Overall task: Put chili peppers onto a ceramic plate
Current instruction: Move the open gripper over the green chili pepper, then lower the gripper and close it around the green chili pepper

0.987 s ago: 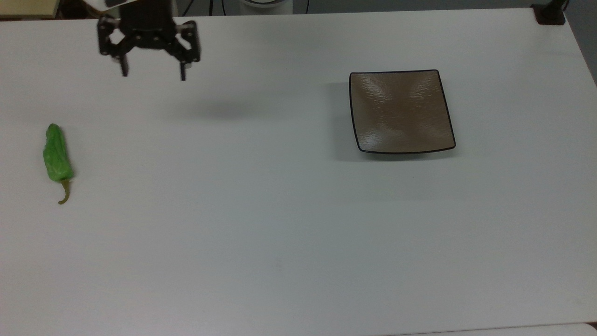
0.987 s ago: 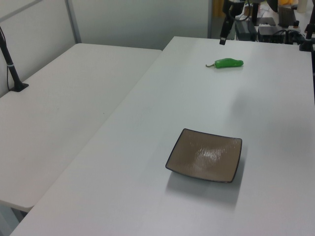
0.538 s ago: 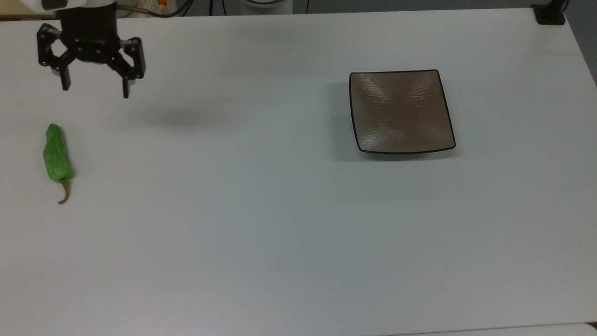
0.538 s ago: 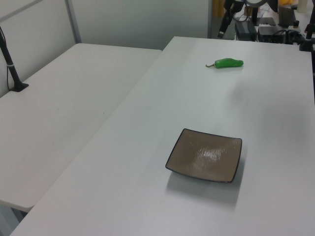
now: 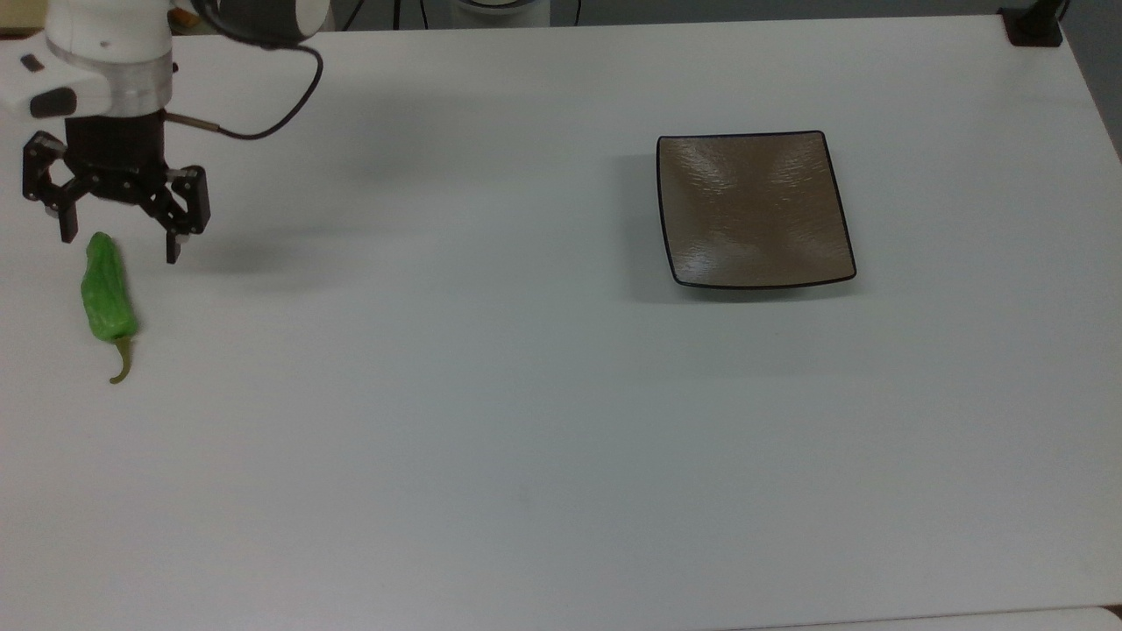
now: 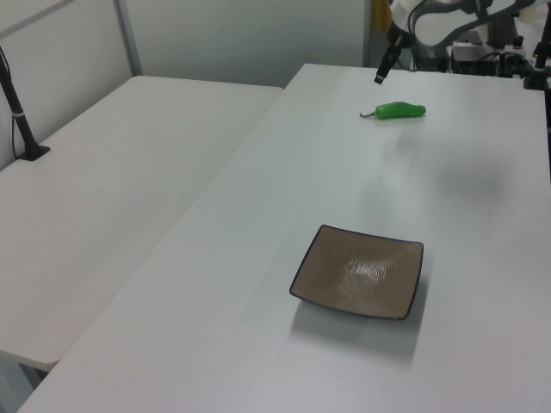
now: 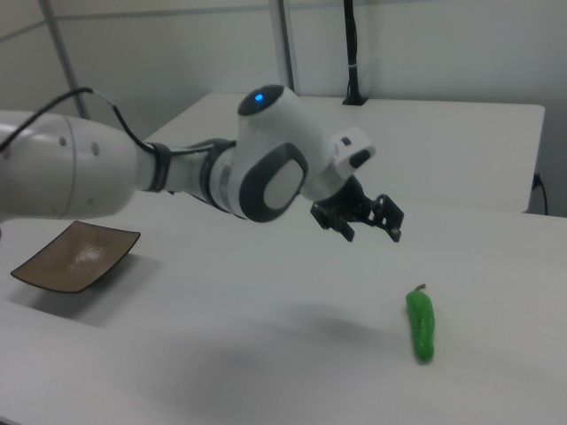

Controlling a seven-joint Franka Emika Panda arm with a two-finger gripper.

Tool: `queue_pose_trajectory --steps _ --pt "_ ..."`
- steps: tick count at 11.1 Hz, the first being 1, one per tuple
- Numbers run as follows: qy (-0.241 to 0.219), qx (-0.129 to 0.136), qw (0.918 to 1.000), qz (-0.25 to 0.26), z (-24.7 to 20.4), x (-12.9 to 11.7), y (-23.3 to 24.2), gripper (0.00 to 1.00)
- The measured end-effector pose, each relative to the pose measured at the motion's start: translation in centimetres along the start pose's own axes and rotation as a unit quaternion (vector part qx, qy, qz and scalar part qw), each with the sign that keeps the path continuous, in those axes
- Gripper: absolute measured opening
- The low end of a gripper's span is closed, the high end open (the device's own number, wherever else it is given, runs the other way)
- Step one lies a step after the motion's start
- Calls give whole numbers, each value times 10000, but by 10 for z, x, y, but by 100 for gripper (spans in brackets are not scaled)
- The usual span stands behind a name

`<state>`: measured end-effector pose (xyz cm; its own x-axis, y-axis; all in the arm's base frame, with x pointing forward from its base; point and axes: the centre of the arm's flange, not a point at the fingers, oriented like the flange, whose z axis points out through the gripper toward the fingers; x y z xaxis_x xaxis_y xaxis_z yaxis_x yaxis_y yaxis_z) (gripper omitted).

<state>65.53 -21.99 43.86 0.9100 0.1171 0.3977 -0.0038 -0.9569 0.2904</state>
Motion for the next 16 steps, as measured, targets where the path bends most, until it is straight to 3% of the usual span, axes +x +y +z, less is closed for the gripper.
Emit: queue_pose_trajectory --steps 5,10,16 --pt "-326 -24 9994 72 55 -23 13 100" --pt "-306 -209 9992 153 87 -39 48 100" --pt "-388 -214 9989 122 125 -51 44 100"
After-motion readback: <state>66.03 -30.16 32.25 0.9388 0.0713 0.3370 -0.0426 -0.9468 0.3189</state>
